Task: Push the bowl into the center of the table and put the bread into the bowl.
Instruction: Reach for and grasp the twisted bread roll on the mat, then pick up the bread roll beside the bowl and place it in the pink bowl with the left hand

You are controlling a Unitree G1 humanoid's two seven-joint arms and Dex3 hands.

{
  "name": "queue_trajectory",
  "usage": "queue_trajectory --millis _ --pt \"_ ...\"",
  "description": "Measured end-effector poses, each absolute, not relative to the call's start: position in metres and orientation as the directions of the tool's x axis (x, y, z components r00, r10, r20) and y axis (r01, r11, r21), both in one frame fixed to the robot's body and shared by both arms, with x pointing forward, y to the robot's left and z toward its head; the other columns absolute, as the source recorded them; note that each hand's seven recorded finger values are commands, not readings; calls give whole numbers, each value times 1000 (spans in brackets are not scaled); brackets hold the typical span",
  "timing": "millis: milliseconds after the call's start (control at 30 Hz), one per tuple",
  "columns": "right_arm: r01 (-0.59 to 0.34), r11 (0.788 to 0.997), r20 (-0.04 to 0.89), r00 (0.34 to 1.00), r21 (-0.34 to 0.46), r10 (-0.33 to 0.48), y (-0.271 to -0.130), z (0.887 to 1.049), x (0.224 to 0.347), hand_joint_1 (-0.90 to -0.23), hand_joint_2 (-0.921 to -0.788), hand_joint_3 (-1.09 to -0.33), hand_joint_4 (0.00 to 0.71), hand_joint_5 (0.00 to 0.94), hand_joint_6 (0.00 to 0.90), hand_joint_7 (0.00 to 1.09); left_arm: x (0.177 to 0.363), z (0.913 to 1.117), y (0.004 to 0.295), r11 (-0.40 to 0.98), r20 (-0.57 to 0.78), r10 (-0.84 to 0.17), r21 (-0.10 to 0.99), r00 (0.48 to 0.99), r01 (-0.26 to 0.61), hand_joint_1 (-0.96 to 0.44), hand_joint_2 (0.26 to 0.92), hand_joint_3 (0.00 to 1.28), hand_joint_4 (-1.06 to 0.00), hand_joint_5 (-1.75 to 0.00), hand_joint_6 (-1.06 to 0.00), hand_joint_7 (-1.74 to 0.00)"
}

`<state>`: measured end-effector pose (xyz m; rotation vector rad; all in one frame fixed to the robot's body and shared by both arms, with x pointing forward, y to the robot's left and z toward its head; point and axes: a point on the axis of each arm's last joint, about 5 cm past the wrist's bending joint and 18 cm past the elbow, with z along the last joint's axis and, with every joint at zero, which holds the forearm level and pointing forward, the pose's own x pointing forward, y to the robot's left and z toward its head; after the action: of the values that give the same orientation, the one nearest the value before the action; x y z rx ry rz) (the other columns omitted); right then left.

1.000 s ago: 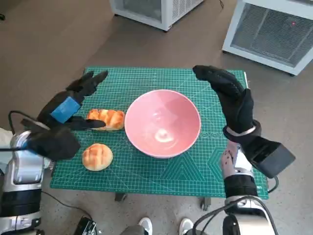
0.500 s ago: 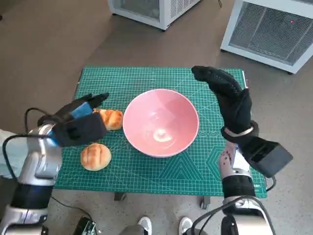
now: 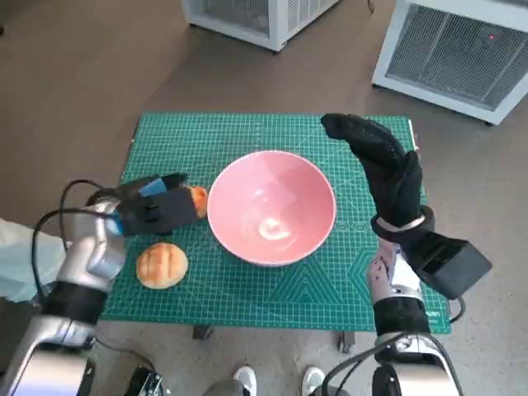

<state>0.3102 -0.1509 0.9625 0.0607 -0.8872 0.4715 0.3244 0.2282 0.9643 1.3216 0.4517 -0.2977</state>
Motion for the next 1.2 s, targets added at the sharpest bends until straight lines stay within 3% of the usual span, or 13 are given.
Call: queue_trajectory --millis 33,167,200,233,267,367,567,867,1200 --pt "-421 896 758 537 -141 371 -151 962 310 -800 -921 -841 194 0 -1 603 326 964 228 216 -470 50 867 881 450 34 757 16 -297 -25 -407 -24" --pt "-420 896 757 538 -141 371 -151 961 309 -797 -921 -842 194 0 -1 603 328 961 226 138 -399 46 910 916 390 47 817 28 -679 -92 -724 -72" --pt "-420 897 756 539 -141 371 -151 960 308 -797 -921 -842 194 0 -1 604 328 959 226 118 -374 35 922 927 368 38 838 26 -693 -299 -715 -271" --pt "-420 897 756 540 -140 371 -152 960 308 -797 -921 -842 194 0 -1 604 328 957 226 104 -356 25 930 934 352 25 868 48 -685 -629 -674 -586" --pt "-419 897 755 541 -140 371 -152 959 308 -797 -921 -843 194 0 -1 604 327 955 226 90 -341 14 937 940 338 17 887 53 -685 -855 -668 -751" --pt "-419 898 754 543 -138 370 -152 958 307 -798 -921 -845 195 0 -1 605 326 951 228 75 -297 -19 952 955 297 7 909 59 -683 -1124 -664 -949" --pt "-419 897 756 540 -141 371 -152 959 307 -797 -921 -858 195 0 -1 605 325 954 234 107 -267 -51 957 962 271 3 918 60 -681 -1204 -664 -1074" --pt "-421 896 751 545 -138 372 -152 958 307 -797 -921 -863 194 0 -1 604 318 969 239 200 -178 -89 961 980 193 3 920 54 -704 -1209 -655 -1070" --pt "-421 897 750 547 -137 372 -153 957 306 -791 -921 -863 193 0 -1 603 301 1018 245 305 96 -106 951 990 -60 4 920 25 -752 -1091 -667 -1123"
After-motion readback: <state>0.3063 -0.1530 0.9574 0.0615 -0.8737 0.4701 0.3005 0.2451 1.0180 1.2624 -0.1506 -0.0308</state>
